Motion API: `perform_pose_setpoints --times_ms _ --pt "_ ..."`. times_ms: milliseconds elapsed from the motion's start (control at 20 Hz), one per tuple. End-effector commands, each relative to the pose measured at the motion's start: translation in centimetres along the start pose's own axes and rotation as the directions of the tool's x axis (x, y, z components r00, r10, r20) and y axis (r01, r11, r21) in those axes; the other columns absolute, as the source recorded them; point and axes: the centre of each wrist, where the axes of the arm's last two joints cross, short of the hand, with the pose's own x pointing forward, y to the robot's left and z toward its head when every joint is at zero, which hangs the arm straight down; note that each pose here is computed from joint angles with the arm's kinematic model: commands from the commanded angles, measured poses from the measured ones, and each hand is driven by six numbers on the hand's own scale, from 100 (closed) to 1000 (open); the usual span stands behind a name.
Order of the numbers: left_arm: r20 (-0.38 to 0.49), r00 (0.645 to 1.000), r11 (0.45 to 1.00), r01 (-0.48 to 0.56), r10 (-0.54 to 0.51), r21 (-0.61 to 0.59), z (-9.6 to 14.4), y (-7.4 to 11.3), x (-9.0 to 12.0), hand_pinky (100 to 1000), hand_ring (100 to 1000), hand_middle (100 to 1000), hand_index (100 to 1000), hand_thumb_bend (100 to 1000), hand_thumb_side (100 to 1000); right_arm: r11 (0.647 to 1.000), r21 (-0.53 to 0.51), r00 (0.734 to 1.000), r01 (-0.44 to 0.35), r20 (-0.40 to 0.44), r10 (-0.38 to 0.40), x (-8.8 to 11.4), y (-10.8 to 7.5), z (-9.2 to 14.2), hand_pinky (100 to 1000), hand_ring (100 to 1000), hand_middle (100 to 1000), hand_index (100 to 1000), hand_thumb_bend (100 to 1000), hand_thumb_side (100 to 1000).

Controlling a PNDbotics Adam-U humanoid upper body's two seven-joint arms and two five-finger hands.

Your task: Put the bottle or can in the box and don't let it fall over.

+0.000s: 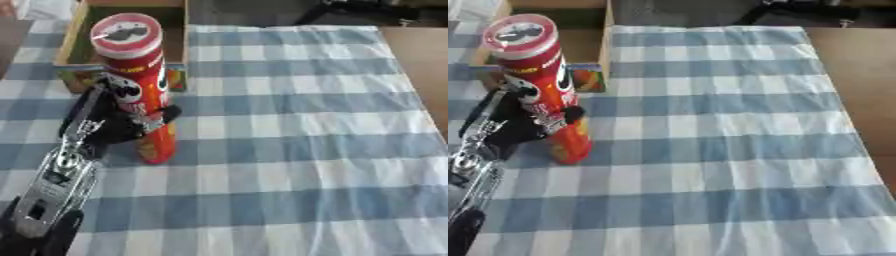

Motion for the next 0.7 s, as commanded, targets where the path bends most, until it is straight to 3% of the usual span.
perform_pose_setpoints --times_ms 50,700 --pt "0.02 1.0 1.0 -0.008 0.008 -0.002 -0.2 0.1 0.6 1000 616 474 405 323 100 1.0 -0.005 1.0 -0.008 0.022 0.008 0.6 -0.2 -0.1 875 1000 939 794 100 929" --pt "0.12 0.992 0.999 0.043 -0.043 -0.001 0.1 0.7 2.8 1000 549 409 332 356 100 1.0 -0.012 1.0 -0.012 0.024 0.012 0.6 -0.4 -0.1 879 1000 939 795 100 921"
